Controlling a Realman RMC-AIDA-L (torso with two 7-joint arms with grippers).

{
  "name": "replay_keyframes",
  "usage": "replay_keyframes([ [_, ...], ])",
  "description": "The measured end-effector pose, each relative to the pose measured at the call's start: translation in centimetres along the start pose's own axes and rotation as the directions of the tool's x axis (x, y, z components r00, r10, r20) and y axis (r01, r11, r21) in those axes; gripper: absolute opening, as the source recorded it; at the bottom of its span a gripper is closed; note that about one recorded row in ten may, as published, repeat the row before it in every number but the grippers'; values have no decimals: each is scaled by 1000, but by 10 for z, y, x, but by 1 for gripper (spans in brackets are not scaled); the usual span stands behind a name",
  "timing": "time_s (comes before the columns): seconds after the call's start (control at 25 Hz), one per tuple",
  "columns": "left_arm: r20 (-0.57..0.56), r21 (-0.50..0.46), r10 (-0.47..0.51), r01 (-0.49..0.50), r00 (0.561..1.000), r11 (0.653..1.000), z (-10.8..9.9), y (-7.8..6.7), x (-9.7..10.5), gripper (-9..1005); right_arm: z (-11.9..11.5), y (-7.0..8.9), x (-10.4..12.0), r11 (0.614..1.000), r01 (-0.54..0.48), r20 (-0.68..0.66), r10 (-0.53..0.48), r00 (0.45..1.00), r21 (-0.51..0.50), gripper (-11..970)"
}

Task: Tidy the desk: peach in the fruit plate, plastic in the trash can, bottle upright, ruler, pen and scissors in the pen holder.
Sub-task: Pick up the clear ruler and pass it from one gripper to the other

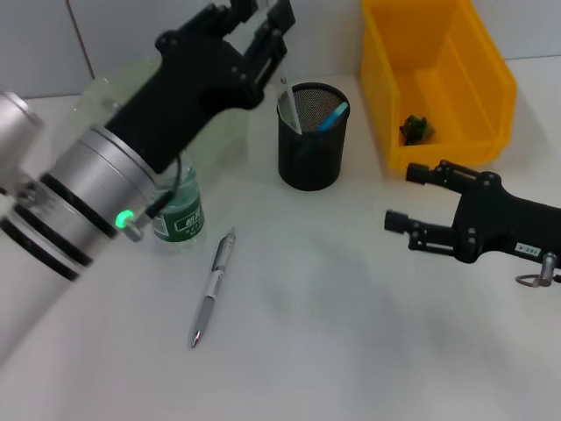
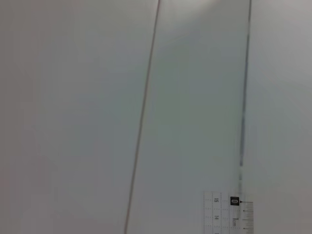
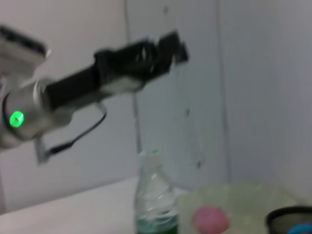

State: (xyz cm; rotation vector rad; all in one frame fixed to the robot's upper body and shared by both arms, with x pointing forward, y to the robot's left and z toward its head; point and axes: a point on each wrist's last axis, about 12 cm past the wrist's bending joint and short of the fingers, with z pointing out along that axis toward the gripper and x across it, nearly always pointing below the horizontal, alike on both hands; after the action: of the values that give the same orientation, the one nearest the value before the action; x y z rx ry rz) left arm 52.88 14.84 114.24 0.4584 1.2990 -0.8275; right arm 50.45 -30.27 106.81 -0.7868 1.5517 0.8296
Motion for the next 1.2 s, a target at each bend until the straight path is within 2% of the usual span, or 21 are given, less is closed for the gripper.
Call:
replay_keyframes([
  [0.04, 0, 0, 0, 0, 1000, 1000, 0, 0, 0, 393, 0, 1, 3, 1000, 12, 25, -13, 1000, 27, 817],
  [0.08, 12, -36, 10, -9, 1000, 999, 1, -5, 11, 393, 0, 2, 6, 999, 16, 45, -18, 999, 48, 817],
  [0.12, 12, -36, 10, -9, 1000, 999, 1, -5, 11, 394, 0, 3, 8, 998, 26, 61, -30, 998, 64, 817],
  [0.16, 14, -71, 24, -23, 1000, 997, 3, -11, 23, 394, 1, 5, 10, 996, 28, 81, -34, 996, 80, 817],
  [0.28, -4, -98, 55, -55, 998, 994, 2, -18, 35, 394, 5, 10, 14, 992, 34, 138, -51, 989, 118, 817],
  [0.36, -4, -98, 55, -55, 998, 994, 2, -18, 35, 395, 10, 13, 16, 991, 40, 160, -60, 985, 124, 817],
  [0.4, -24, -118, 75, -77, 997, 990, -1, -24, 44, 395, 10, 13, 16, 991, 40, 160, -60, 985, 124, 817],
  [0.52, -35, -154, 87, -91, 996, 984, -5, -28, 52, 396, 17, 17, 19, 992, 51, 168, -69, 983, 114, 817],
  [0.6, -35, -154, 87, -91, 996, 984, -5, -28, 52, 396, 23, 20, 21, 993, 45, 171, -63, 983, 109, 817],
  [0.76, -25, -192, 134, -137, 991, 972, -6, -38, 58, 397, 33, 28, 27, 994, 39, 175, -57, 983, 103, 817],
  [1.2, -41, -184, 147, -152, 988, 971, 1, -41, 61, 399, 57, 34, 33, 981, 96, 168, -124, 978, 167, 817],
])
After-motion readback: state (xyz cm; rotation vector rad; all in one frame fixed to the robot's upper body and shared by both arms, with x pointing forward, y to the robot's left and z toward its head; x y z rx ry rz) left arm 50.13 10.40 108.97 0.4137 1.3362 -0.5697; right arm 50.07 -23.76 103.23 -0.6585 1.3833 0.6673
